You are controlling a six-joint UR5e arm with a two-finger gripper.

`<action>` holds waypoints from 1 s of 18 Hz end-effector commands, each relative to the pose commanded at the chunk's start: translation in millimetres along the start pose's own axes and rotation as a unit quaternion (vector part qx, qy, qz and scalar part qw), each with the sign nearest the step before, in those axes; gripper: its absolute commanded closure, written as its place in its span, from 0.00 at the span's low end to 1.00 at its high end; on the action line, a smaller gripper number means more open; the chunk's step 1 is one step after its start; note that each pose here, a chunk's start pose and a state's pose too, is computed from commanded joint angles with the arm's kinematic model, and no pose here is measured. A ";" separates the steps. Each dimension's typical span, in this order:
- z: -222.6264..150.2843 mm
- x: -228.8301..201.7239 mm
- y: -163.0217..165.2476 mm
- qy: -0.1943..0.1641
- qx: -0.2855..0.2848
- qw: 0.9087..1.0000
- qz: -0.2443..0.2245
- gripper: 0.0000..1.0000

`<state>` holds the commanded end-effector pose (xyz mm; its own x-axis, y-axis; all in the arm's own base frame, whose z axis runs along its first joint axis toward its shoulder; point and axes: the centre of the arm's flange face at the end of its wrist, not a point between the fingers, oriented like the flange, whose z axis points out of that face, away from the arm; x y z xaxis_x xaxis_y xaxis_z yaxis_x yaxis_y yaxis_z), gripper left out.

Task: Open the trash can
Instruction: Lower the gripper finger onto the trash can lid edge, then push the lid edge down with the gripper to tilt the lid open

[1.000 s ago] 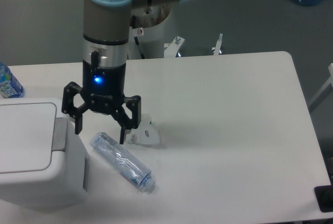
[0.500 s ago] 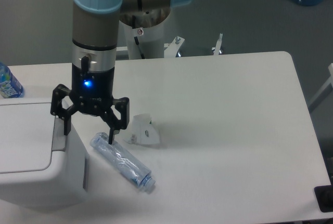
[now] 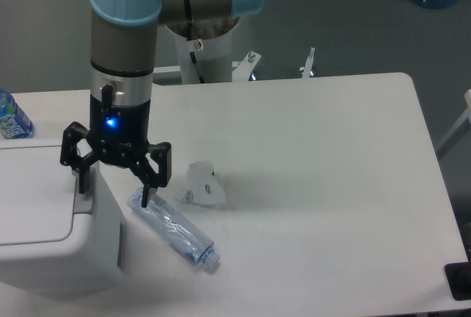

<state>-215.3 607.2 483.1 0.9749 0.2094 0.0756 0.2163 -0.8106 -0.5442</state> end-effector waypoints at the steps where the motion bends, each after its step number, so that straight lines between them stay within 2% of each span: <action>1: 0.0 0.0 0.0 0.000 0.000 1.000 0.001 0.00; 18: 6.7 -2.6 1.5 0.000 -0.005 1.000 -0.002 0.00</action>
<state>-217.9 609.1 476.5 0.9740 0.2123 0.0783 0.2208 -0.8153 -0.5352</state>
